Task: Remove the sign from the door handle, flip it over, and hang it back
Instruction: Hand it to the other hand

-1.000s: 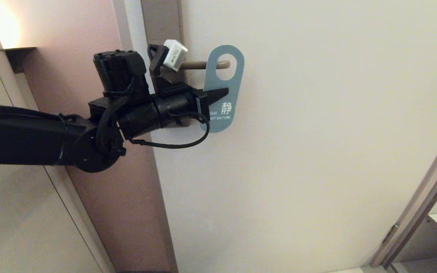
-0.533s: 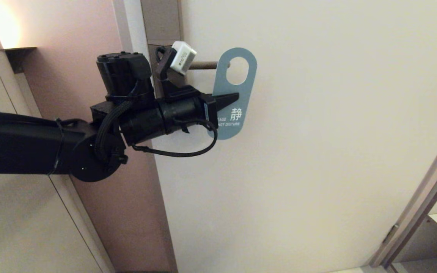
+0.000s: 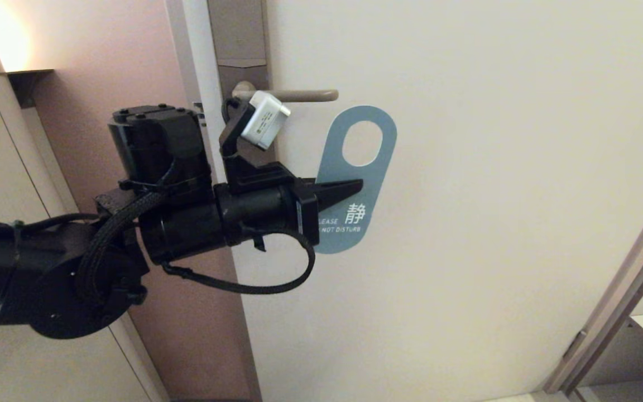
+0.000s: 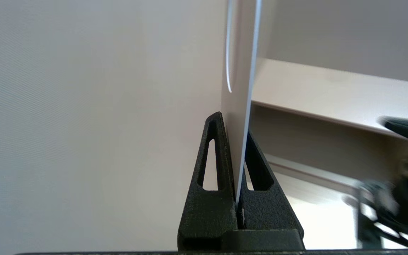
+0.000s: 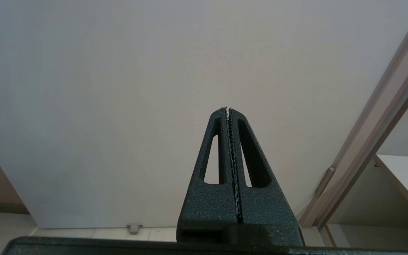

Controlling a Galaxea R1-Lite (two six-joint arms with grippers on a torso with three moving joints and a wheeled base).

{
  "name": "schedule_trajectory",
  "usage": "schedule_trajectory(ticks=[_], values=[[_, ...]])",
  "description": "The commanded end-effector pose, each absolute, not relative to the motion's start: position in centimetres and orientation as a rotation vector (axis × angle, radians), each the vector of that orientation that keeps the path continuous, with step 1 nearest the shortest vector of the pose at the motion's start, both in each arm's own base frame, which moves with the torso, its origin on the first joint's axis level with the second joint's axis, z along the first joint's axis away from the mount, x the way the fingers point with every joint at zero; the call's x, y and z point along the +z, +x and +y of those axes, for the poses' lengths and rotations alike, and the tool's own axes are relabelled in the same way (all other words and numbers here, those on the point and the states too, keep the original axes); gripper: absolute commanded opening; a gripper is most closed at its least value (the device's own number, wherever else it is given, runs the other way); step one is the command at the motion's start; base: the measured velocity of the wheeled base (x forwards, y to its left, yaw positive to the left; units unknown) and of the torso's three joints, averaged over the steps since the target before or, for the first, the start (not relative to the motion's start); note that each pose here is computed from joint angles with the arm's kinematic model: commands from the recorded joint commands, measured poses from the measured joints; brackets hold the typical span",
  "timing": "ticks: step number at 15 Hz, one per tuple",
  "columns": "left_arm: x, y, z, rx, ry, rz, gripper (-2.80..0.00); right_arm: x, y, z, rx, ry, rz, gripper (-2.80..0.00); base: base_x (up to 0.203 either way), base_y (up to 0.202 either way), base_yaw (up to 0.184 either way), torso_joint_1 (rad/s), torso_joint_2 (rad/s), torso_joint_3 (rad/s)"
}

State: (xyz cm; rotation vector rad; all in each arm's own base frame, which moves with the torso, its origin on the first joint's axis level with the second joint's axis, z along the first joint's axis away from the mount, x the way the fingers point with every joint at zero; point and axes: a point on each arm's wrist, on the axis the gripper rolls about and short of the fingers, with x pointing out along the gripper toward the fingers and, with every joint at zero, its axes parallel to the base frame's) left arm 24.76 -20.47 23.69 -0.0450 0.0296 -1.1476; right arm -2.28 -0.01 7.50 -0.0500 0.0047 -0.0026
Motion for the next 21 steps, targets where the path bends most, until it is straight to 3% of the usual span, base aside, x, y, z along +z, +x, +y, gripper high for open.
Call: schedule_trajectory(ticks=[1, 9, 15, 21], values=[[24.5, 22.7, -19.8, -1.178, -0.049, 0.009, -2.80, 7.5, -2.3, 0.0, -0.003, -0.051, 0.005, -2.80, 0.000, 0.000, 0.000, 0.000, 0.00, 0.000], [24.2, 20.5, -21.2, -1.259, -0.048, 0.052, -2.80, 7.5, -2.3, 0.0, -0.003, -0.051, 0.005, -2.80, 0.000, 0.000, 0.000, 0.000, 0.00, 0.000], [22.7, 22.8, -20.5, -1.196, -0.047, 0.105, -2.80, 7.5, -2.3, 0.0, -0.003, -0.058, 0.005, -2.80, 0.000, 0.000, 0.000, 0.000, 0.00, 0.000], [20.4, 24.1, -23.6, -1.299, -0.054, 0.084, -2.80, 7.5, -2.3, 0.0, 0.002, -0.066, 0.005, -2.80, 0.000, 0.000, 0.000, 0.000, 0.00, 0.000]])
